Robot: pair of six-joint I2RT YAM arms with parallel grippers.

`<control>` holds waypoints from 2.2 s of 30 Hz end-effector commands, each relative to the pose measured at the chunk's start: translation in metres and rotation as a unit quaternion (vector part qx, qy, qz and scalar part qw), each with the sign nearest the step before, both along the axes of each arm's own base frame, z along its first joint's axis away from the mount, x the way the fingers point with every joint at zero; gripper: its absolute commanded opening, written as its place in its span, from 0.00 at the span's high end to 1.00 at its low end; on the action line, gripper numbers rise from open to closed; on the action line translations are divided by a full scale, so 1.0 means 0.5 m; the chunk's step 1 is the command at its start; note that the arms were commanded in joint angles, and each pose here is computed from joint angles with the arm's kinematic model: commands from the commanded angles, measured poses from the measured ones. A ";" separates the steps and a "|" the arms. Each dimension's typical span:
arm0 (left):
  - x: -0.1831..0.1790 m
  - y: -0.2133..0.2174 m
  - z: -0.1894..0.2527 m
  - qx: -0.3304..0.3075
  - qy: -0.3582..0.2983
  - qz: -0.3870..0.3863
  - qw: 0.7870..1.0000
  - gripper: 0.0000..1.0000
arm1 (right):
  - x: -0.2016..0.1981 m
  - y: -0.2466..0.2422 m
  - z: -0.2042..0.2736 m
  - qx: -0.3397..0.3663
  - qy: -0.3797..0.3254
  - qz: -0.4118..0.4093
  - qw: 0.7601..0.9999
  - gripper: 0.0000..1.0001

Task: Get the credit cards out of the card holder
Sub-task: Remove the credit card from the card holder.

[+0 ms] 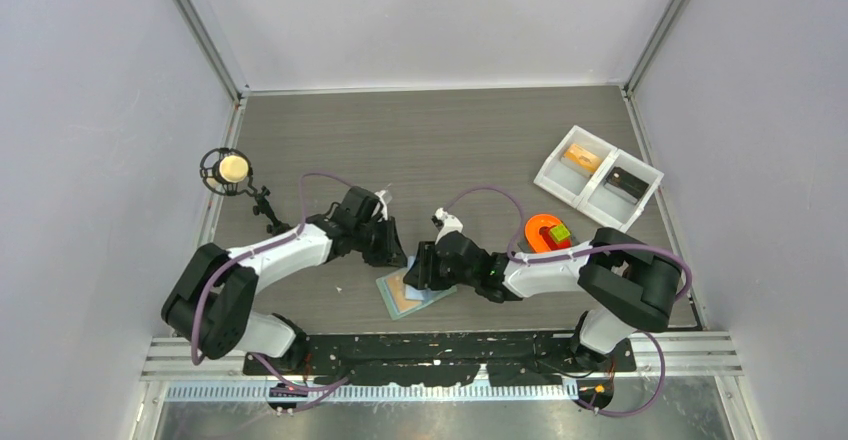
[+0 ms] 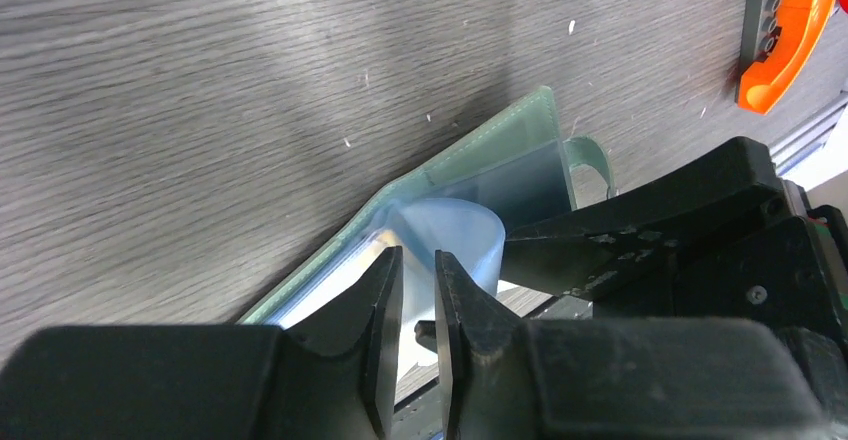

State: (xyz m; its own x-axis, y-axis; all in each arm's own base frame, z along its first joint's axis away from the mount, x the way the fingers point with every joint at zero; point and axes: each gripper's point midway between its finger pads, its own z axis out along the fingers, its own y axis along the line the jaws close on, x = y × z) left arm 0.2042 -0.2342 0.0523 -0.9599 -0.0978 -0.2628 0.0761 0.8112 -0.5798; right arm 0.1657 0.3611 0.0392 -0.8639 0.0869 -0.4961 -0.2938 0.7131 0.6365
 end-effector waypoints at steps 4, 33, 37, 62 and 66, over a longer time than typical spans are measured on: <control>0.008 -0.055 0.038 -0.066 -0.003 -0.052 0.996 0.80 | 0.012 0.014 0.055 0.037 -0.025 0.003 0.999 0.49; 0.036 -0.013 0.091 -0.025 -0.039 -0.010 0.999 0.74 | 0.011 -0.097 0.179 -0.056 -0.121 -0.014 0.991 0.34; 0.041 0.071 0.105 0.036 -0.070 0.037 0.996 0.66 | -0.002 -0.060 0.173 -0.068 -0.124 0.008 0.990 0.33; -0.022 0.207 0.115 0.136 -0.105 0.096 0.980 0.32 | -0.045 0.059 0.023 -0.260 -0.123 0.085 0.954 0.21; -0.028 0.205 0.105 0.131 -0.100 0.096 0.982 0.32 | -0.042 0.051 0.008 -0.272 -0.123 0.080 0.951 0.23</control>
